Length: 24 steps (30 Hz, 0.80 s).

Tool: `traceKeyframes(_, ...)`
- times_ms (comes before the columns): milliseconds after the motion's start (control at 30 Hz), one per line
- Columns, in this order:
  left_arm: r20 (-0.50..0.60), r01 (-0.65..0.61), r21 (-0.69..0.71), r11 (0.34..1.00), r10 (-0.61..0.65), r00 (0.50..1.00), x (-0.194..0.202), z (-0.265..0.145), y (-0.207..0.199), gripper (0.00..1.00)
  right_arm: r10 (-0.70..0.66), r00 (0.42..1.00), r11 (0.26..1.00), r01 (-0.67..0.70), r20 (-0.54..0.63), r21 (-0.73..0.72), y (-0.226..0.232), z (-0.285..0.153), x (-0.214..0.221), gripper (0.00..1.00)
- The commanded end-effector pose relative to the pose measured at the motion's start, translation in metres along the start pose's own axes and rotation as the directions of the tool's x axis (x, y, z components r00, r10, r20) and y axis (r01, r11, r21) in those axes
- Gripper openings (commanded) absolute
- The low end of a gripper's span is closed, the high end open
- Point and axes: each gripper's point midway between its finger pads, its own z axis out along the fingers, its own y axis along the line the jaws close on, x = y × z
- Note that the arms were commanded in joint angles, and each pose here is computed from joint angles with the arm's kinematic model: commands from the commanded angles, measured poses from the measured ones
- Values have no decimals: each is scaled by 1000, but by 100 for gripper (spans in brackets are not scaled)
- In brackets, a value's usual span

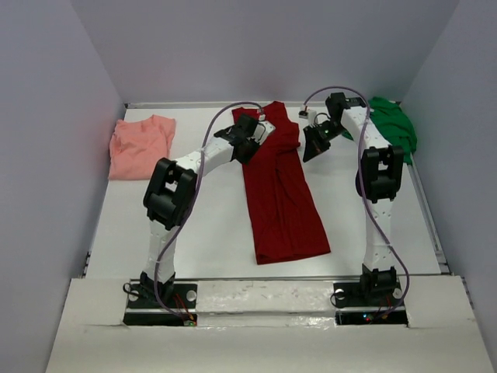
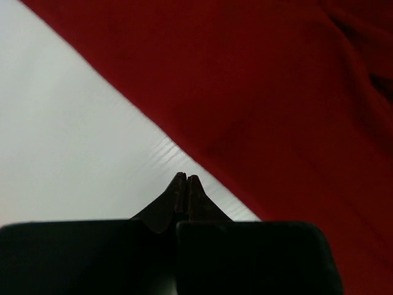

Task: Fold and stack the t-shirts
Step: Fold the tshirt

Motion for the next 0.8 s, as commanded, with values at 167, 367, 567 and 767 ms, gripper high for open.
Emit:
traceKeyframes(167,44,18,224,974,-28,999,-46,16,-67,0,-28,998,999,27,-55,-26,19,18,0,0)
traceKeyframes(367,32,-10,284,959,1,999,-48,22,-97,0,-36,995,998,30,-96,-57,28,39,6,0)
traceKeyframes(567,-30,-13,271,963,22,999,-25,32,-101,0,-39,991,996,29,-129,-79,33,51,15,0)
traceKeyframes(767,-35,0,200,980,7,999,-17,24,-88,0,-23,990,993,6,-141,-117,37,56,21,0)
